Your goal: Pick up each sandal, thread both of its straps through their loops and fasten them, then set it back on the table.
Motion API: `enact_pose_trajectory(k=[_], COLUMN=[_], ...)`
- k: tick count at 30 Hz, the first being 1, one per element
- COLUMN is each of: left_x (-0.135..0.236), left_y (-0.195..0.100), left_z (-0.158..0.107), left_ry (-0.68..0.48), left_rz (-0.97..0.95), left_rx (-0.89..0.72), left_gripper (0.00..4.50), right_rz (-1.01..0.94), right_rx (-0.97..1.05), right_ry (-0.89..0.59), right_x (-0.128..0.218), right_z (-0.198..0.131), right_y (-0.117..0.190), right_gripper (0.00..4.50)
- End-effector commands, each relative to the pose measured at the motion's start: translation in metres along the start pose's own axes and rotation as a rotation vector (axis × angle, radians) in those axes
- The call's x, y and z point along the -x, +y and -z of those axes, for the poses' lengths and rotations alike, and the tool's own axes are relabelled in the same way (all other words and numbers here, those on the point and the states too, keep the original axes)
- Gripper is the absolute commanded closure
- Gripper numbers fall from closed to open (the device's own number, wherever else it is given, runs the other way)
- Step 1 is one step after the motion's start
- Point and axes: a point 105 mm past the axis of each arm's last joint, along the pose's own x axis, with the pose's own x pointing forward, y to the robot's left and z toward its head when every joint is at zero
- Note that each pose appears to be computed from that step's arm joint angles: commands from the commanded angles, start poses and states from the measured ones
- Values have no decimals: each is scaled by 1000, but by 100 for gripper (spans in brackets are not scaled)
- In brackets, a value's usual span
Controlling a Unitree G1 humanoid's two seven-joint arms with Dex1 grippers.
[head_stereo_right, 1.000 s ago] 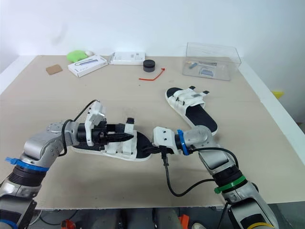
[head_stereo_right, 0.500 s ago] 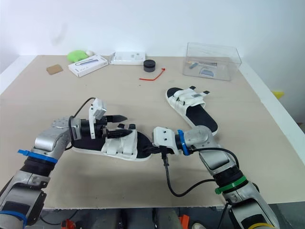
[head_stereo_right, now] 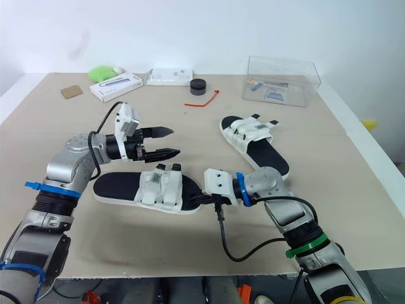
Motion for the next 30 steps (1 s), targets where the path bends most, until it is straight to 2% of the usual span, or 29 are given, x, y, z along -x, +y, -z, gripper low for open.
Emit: enact_pose_trajectory(k=[1,2,4,7,8,10,11,12,13,21,30], left_x=[-9,-10,-13,-18,-21,-25,-26,-25,-24,-5,9], left_y=[-12,-13,-16,-18,-21,-25,-29,-32,-33,-13,11], left_z=[-4,1,10,16,19,16,18,22,26,56,68], left_ry=[6,24,53,70,83,66,91,125,149,328,391], left_rz=[85,97,123,149,178,227,267,301,316,257,150], left_rx=[-5,-6,14,36,61,139,171,193,220,218,208], left_gripper=[35,35,84,206,232,315,347,412,441,441,441], right_rz=[4,5,8,11,12,15,18,20,22,28,33], right_rx=[-11,-11,-14,-17,-18,-18,-19,-19,-19,-23,-25], right_ry=[24,24,25,28,29,30,30,31,30,27,25], right_x=[0,0,0,1,2,2,2,3,3,2,1], right_z=[5,5,5,6,6,6,6,6,6,5,6], right_y=[1,1,2,2,2,2,1,1,1,3,2], right_gripper=[450,450,450,450,450,450,450,450,450,450,450])
